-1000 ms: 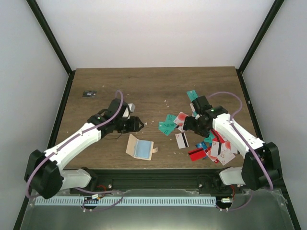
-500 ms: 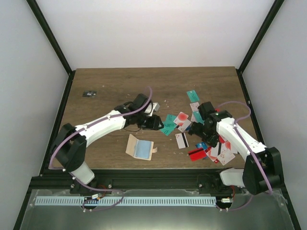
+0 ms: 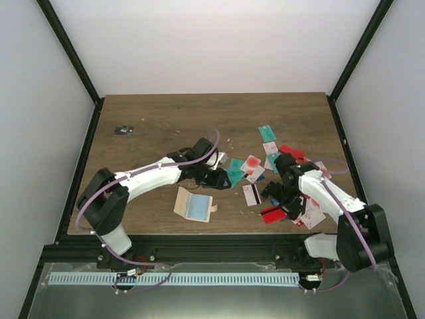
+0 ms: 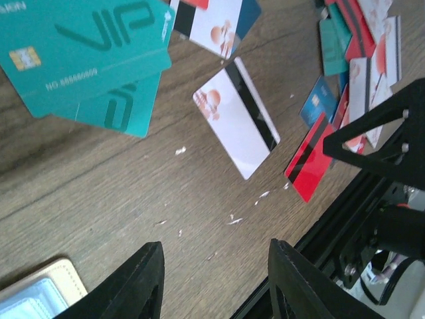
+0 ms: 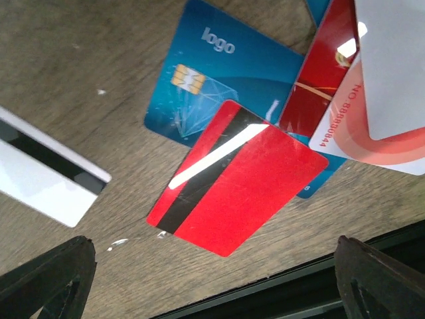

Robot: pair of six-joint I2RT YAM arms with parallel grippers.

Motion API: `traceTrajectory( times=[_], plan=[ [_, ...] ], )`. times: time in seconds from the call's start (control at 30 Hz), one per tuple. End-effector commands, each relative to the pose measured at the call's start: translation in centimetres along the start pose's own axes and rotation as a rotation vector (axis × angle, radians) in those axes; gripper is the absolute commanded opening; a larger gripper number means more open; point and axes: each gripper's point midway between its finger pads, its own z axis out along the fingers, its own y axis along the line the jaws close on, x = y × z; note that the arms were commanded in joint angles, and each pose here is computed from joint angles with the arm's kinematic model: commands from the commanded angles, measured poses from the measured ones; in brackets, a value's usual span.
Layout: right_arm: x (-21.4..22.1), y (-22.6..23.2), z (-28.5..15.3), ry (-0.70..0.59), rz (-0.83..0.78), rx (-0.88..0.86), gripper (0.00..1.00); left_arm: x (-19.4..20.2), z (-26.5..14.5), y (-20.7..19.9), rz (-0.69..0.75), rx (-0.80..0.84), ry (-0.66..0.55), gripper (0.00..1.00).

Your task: Put the credit cards into the card holder

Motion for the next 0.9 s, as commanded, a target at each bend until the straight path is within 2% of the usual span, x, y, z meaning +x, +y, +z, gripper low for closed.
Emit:
traceTrajectory(
  times=[0.0,0.27,0.73,0.87],
  plan=[
    [0.2,-0.8,1.1,0.030,0.081,0.043,1.00,1.7,0.5,0.4,0.010,-0.012,0.033,0.45],
    [0.6,-0.6,3.1,0.076,0.130,0.032,1.00,2.3,-0.1,0.7,-0.002,-0.023,-0.002,0.45],
    [0.8,-1.8,6.7,0.146,0.165,0.141,1.00,4.3,-1.6,1.6,-0.002,-0.038,-0.021,0.45],
    [0.7,-1.9,7.0,0.148,0.140,0.175,0.94,4.5,-1.9,1.7,-0.004,-0.038,-0.029,0.44]
  ],
)
